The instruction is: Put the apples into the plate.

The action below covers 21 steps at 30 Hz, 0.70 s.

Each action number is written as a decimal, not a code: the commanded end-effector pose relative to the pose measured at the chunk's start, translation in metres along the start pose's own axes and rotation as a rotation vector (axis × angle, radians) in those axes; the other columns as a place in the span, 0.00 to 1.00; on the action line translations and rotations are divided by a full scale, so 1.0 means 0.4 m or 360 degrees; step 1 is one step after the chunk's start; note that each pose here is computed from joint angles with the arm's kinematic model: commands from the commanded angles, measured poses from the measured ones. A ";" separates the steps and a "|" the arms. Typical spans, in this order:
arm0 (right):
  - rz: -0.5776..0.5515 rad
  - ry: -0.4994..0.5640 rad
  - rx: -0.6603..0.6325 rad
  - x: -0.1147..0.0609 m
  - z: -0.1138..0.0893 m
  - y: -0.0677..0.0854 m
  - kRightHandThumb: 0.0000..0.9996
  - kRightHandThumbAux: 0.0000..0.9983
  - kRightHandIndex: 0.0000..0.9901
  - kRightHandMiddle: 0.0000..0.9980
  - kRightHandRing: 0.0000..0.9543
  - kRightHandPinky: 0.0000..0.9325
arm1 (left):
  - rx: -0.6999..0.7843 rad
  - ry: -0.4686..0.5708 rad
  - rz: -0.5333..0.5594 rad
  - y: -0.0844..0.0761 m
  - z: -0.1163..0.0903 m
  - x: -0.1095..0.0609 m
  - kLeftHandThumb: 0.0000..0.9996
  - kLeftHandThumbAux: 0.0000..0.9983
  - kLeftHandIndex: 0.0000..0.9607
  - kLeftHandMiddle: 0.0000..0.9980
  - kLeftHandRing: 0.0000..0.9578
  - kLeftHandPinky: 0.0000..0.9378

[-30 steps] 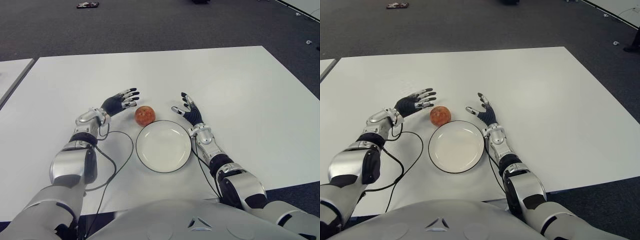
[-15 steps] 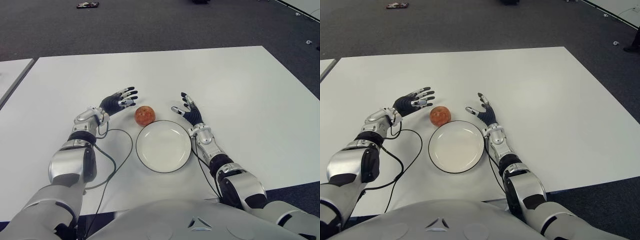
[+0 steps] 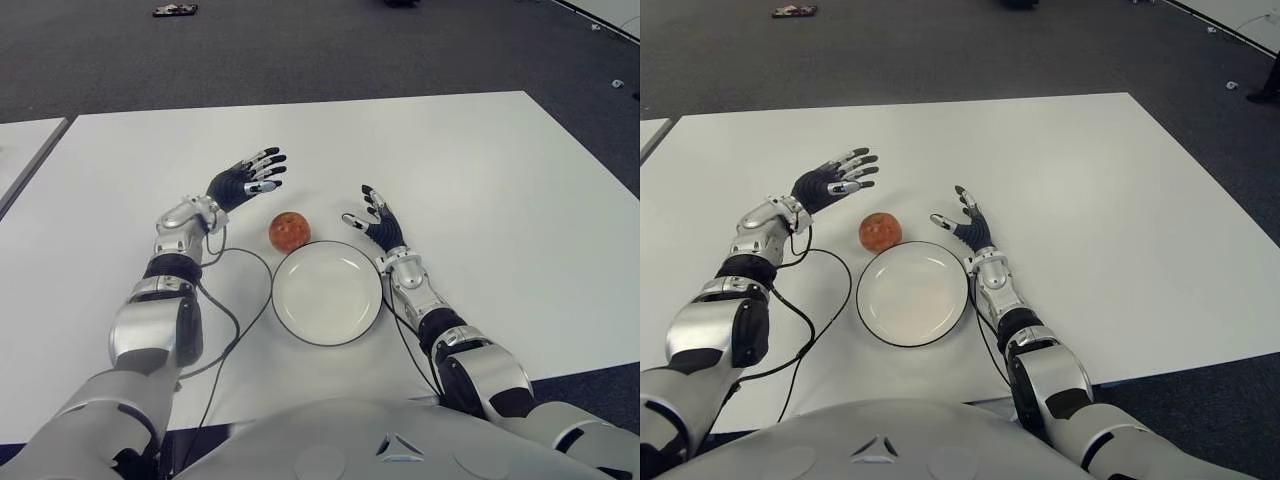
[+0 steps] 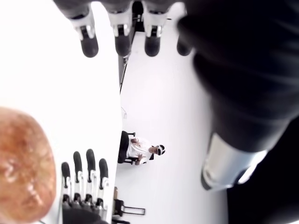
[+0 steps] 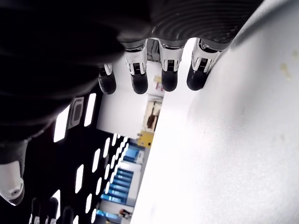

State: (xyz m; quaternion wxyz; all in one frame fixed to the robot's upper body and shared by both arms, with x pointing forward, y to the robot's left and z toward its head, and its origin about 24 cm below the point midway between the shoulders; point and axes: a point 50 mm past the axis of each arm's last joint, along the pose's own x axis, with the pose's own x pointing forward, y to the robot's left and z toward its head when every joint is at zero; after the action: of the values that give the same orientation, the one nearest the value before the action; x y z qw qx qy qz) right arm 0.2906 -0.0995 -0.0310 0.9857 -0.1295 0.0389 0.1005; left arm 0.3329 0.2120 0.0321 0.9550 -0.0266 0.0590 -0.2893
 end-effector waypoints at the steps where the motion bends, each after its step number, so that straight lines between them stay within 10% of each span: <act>1: 0.0069 0.0168 -0.0004 -0.025 -0.045 0.026 0.06 0.54 0.00 0.00 0.00 0.00 | 0.0146 0.0033 0.0012 -0.033 -0.029 0.004 0.00 0.07 0.00 0.00 0.00 0.00; 21: 0.0043 0.0157 0.0021 -0.027 -0.045 0.022 0.07 0.54 0.00 0.00 0.00 0.00 | 0.0555 0.0025 -0.0022 -0.058 -0.036 0.002 0.00 0.15 0.00 0.00 0.00 0.00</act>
State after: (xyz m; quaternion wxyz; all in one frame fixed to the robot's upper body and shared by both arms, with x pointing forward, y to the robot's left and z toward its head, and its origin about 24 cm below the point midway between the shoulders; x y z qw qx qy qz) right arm 0.2911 -0.0995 -0.0304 0.9862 -0.1281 0.0380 0.0981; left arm 0.3204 0.1904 0.0217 0.9453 0.1259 0.0129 -0.3006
